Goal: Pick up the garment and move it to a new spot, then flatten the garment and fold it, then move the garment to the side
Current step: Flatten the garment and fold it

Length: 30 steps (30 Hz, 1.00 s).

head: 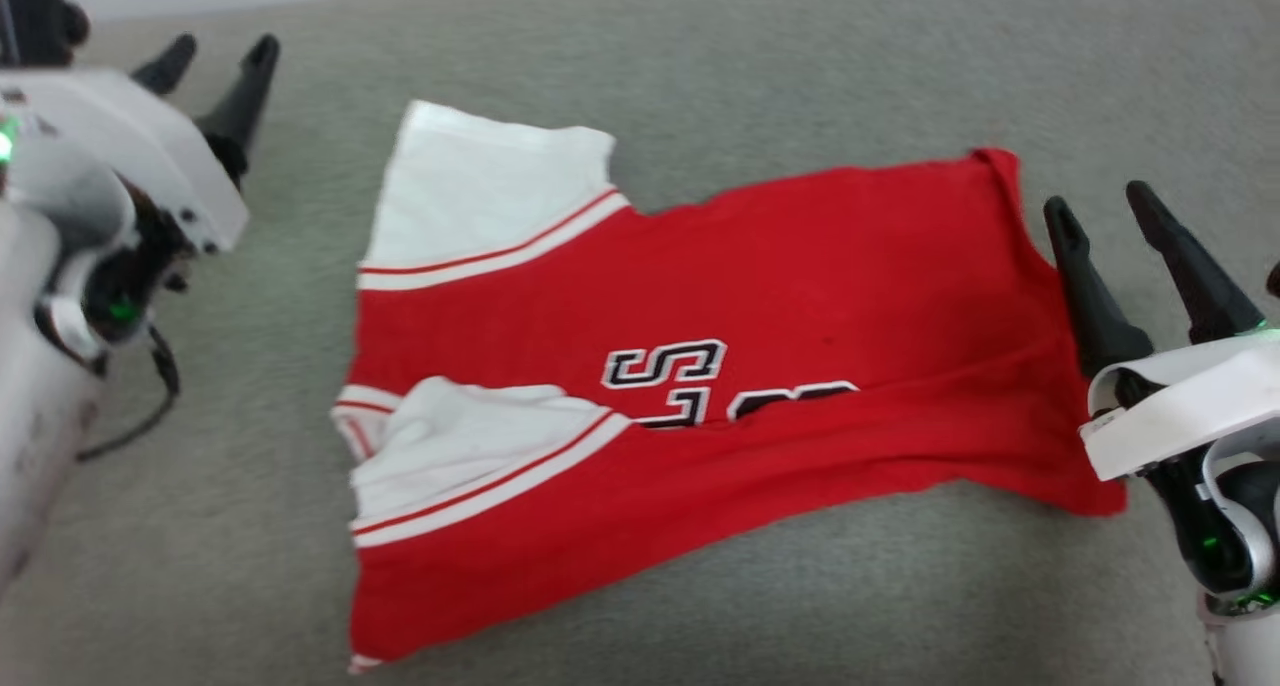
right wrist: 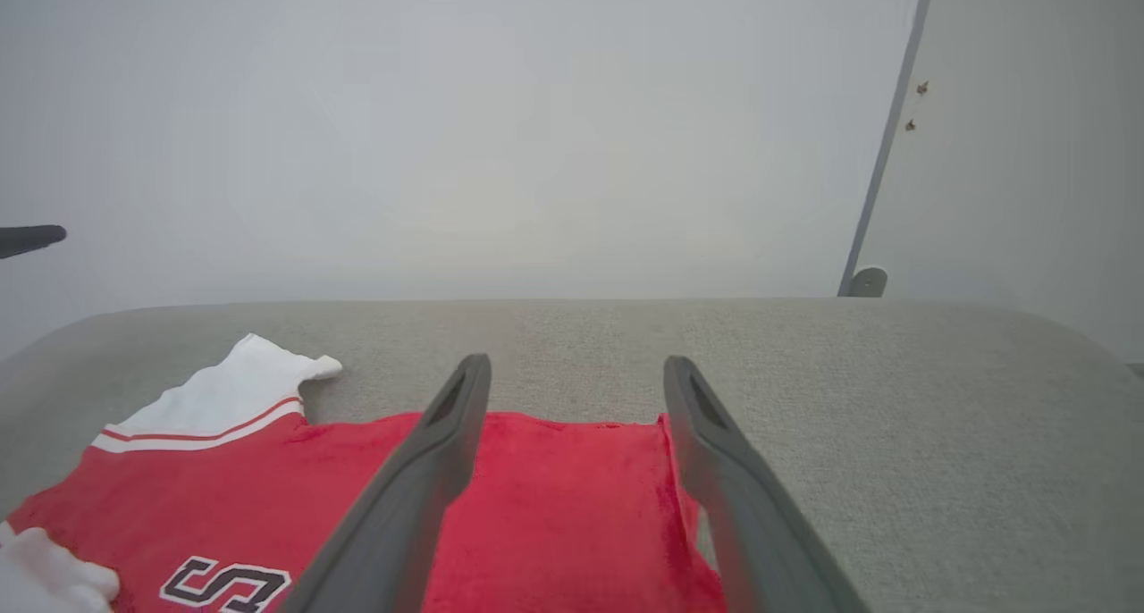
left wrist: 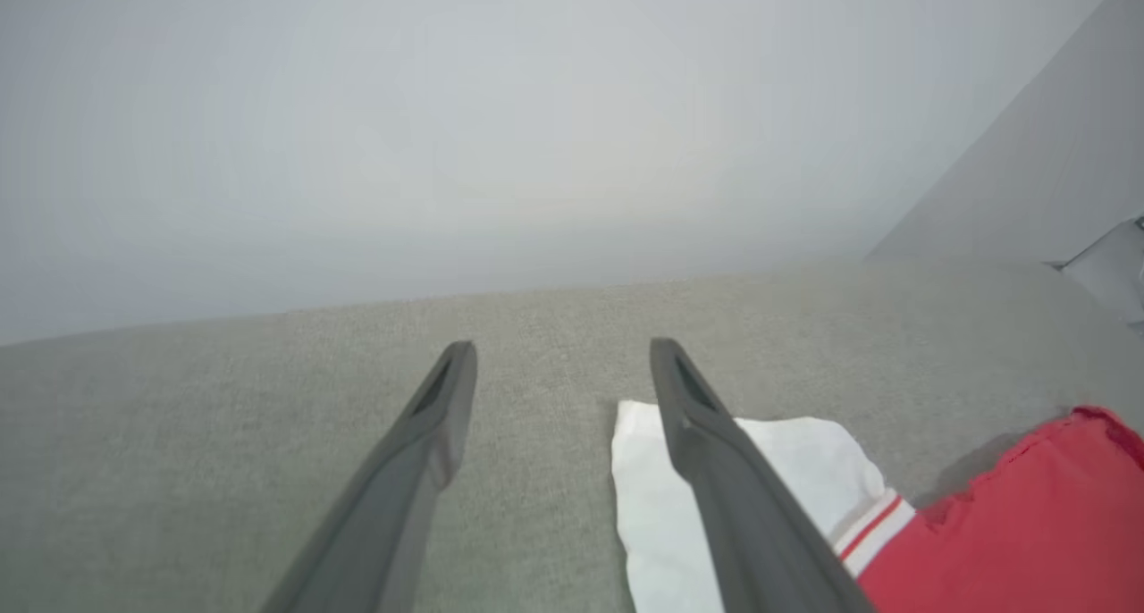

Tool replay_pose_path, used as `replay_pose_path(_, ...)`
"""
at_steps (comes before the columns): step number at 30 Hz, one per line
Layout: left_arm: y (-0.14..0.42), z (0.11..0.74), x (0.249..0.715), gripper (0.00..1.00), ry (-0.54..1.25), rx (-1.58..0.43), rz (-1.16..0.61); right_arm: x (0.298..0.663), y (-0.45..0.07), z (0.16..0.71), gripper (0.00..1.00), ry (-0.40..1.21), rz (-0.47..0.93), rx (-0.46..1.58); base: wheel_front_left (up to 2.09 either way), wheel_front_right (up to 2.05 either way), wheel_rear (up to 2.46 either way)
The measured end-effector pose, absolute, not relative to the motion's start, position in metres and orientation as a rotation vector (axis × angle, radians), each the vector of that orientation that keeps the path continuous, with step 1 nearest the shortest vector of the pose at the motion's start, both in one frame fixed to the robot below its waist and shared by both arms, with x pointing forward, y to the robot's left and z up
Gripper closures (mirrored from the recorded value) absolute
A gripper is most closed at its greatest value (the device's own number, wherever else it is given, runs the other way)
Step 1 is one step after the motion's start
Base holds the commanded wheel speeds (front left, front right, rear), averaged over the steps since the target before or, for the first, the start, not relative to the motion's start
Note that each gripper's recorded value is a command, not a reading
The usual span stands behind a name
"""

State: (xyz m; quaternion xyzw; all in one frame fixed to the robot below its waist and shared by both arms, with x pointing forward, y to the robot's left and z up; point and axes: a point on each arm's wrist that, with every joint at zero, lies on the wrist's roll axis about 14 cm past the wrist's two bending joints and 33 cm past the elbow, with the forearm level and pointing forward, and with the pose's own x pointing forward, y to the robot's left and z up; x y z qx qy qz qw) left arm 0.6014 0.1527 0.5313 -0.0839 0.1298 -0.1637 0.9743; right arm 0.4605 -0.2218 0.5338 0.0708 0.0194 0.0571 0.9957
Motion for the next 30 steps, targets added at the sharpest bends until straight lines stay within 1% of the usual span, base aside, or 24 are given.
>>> replay_pose_path(4,0.135,0.5,0.625,0.0,0.415,-0.101,-0.381,0.452,-0.237,0.524,0.0,0.066,0.067,0.134,0.0,0.0,0.0)
replay_pose_path(6,0.127,0.48,0.631,0.0,0.529,-0.089,-0.398,0.447,-0.247,0.518,0.0,0.086,0.038,0.124,0.0,0.0,0.0)
replay_pose_path(10,0.116,0.436,0.628,0.0,0.775,-0.029,-0.428,0.44,-0.26,0.51,0.0,0.115,0.002,0.115,0.0,0.0,0.0)
replay_pose_path(13,0.107,0.409,0.622,0.0,0.939,-0.037,-0.444,0.438,-0.265,0.505,0.0,0.135,-0.014,0.107,0.0,0.0,0.0)
replay_pose_path(15,0.1,0.401,0.623,0.0,0.988,-0.044,-0.462,0.436,-0.268,0.499,0.0,0.153,-0.023,0.105,0.0,0.0,0.0)
replay_pose_path(20,0.082,0.39,0.633,0.0,1.017,-0.059,-0.498,0.433,-0.277,0.484,0.0,0.202,-0.049,0.099,0.0,0.0,0.0)
replay_pose_path(21,0.079,0.388,0.632,0.18,1.031,-0.073,-0.506,0.433,-0.277,0.48,0.0,0.216,-0.049,0.101,0.0,0.0,0.0)
replay_pose_path(22,0.077,0.387,0.632,0.65,1.04,-0.086,-0.513,0.434,-0.277,0.477,0.0,0.231,-0.047,0.1,0.0,0.0,0.0)
replay_pose_path(23,0.075,0.386,0.632,0.97,1.048,-0.095,-0.518,0.436,-0.277,0.476,0.0,0.241,-0.042,0.103,0.0,0.0,0.0)
replay_pose_path(24,0.073,0.387,0.632,1.0,1.051,-0.092,-0.526,0.441,-0.276,0.476,0.0,0.247,-0.031,0.106,0.0,0.0,0.0)
replay_pose_path(26,0.068,0.388,0.629,1.0,1.051,-0.091,-0.548,0.45,-0.273,0.475,0.0,0.286,-0.004,0.094,0.0,0.0,0.0)
replay_pose_path(30,0.06,0.388,0.624,1.0,1.048,-0.11,-0.581,0.468,-0.258,0.455,0.0,0.47,0.084,0.043,0.0,0.0,0.0)
